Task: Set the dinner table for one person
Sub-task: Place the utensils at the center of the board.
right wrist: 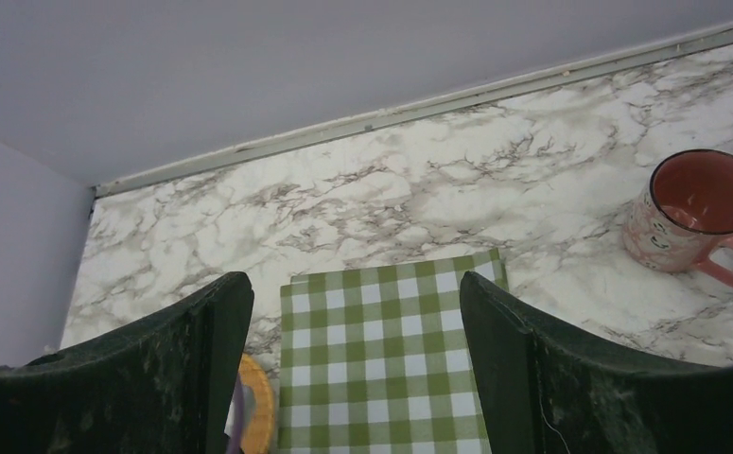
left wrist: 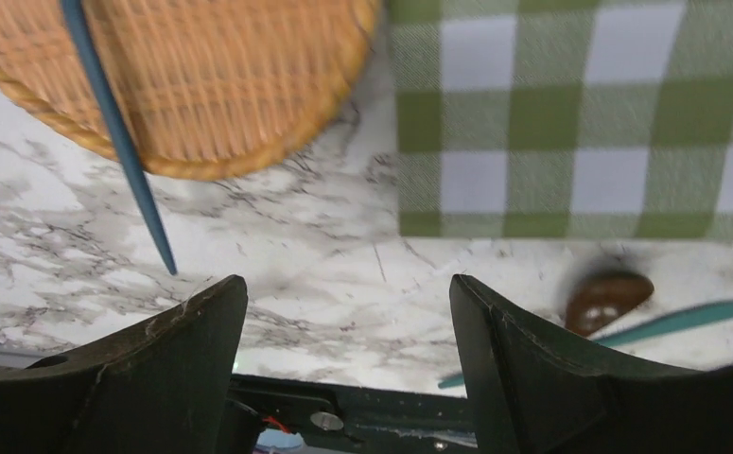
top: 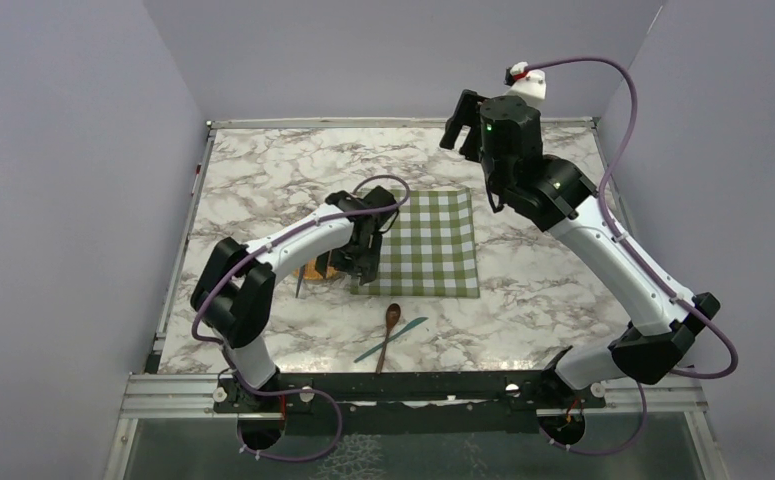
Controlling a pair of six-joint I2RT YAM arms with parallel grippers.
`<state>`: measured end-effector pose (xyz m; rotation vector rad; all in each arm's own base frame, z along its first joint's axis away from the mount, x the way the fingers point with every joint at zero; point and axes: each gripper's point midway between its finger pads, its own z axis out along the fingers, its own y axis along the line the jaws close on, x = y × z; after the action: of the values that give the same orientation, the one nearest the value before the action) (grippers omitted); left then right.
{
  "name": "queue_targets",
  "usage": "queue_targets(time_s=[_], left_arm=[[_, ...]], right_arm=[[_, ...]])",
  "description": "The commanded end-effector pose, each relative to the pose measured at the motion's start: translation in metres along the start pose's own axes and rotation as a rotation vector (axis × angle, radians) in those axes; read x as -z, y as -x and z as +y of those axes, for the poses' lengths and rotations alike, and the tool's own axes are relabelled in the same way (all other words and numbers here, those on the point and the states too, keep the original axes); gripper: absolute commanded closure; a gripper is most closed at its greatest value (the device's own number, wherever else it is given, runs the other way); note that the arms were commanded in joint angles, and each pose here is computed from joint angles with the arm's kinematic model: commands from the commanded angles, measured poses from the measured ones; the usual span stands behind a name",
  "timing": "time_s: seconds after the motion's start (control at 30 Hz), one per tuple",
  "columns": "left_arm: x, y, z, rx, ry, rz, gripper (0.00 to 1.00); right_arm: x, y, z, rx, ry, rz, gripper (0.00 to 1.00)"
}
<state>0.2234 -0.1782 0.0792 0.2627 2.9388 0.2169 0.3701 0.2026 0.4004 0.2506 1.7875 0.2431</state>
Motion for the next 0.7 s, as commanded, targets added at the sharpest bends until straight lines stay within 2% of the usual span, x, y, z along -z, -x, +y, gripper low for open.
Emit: queue_targets(time_s=[0.0, 0.17, 0.37, 0.67], left_arm=[[-0.001, 0.037, 0.027, 0.057, 0.033, -0.090, 0.18], [-0.013, 0.059, 0.059, 0.096, 0.111, -0.100, 0.19], [-0.032, 0.067, 0.083, 0.113, 0.165, -0.081, 0.19], [-0.051, 0.075, 0.096, 0.155, 0.137, -0.061, 0.21]], right_arm=[[0.008, 0.010, -0.010, -0.020, -0.027, -0.045, 0.16], [0.010, 0.007, -0.010, -0.019, -0.017, -0.034, 0.22], [0.011, 0.006, -0.009, -0.013, -0.006, -0.027, 0.24], [0.010, 0.004, -0.006, -0.001, 0.006, -0.013, 0.25]])
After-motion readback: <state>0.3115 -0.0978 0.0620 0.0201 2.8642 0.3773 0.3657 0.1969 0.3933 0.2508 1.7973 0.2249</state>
